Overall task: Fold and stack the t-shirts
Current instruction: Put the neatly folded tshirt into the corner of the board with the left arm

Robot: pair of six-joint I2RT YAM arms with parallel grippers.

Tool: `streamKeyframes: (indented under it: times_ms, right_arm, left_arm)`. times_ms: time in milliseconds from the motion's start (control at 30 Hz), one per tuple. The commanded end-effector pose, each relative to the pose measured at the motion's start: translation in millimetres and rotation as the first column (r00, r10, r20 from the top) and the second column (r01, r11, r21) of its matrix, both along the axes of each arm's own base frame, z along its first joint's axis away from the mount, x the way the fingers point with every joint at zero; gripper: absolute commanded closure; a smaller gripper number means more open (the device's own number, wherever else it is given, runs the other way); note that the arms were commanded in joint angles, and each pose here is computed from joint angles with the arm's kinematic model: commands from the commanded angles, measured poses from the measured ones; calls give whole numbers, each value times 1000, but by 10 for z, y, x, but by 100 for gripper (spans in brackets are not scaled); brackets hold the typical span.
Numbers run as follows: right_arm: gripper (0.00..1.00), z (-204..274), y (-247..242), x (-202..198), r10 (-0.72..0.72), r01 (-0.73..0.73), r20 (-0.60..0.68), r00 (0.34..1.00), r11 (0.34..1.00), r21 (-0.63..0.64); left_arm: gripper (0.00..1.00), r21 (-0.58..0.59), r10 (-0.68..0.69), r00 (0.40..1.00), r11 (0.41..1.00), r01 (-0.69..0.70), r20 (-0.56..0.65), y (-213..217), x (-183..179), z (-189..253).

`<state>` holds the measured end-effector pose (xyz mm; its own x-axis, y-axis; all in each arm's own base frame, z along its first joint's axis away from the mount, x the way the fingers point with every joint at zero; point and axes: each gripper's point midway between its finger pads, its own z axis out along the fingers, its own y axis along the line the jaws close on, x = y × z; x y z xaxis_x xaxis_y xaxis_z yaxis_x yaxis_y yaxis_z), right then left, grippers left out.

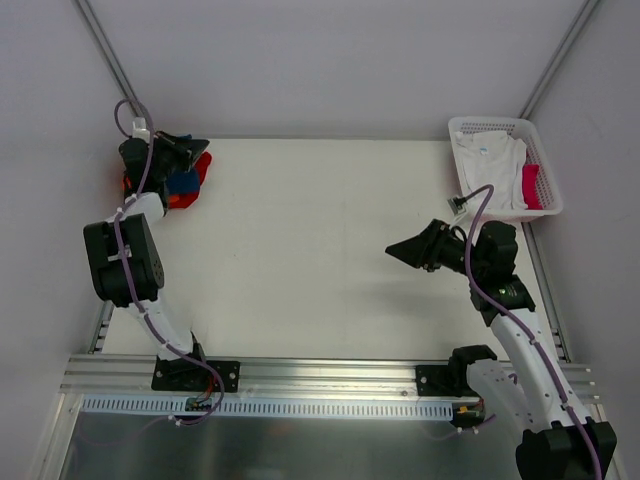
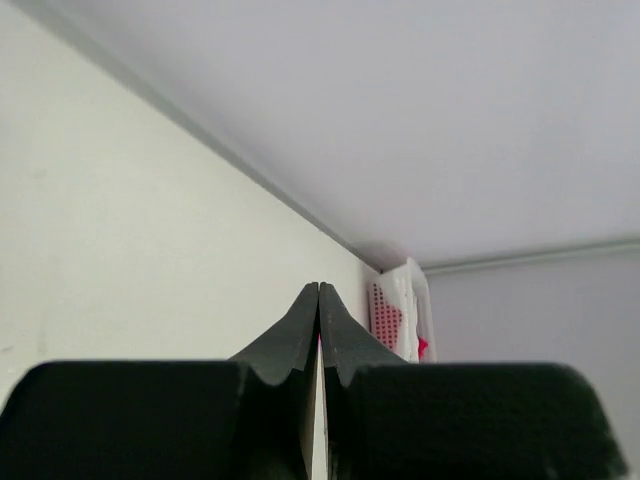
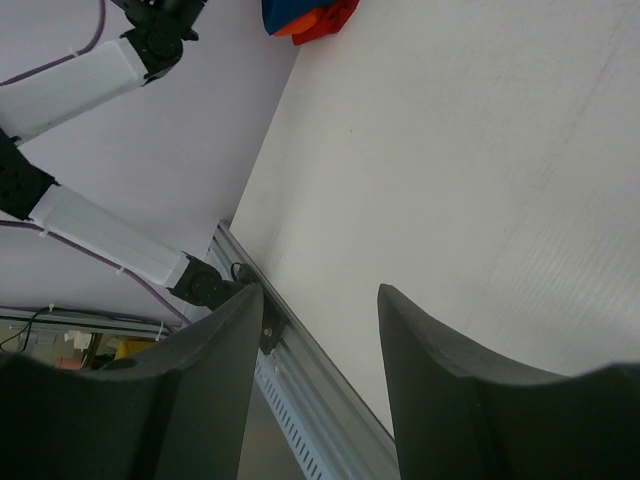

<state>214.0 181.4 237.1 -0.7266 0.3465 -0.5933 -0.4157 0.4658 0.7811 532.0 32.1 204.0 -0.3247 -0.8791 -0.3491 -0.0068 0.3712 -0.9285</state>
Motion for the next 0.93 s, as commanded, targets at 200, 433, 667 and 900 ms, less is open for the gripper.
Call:
streamKeyframes:
  times_ms: [200, 433, 667, 900]
  right_arm:
    - [43, -78, -102, 62, -49, 52, 32, 998, 995, -80]
    - [33, -198, -362, 158, -167, 173, 45, 985, 953, -251]
    - [27, -208, -547, 205, -249, 261, 80, 965, 908, -329]
    - [29, -209, -681, 239, -303, 325, 118, 946, 869, -373]
  left_arm:
    - [74, 407, -234, 967, 897, 175, 101, -1452, -386, 684]
    - [1, 569, -359, 932, 778, 267, 54, -2131, -755, 364]
    - [1, 701, -426, 905, 641, 312, -12, -2457, -1183, 94]
    - [1, 752, -433, 900, 581, 311, -37, -2486, -1384, -80]
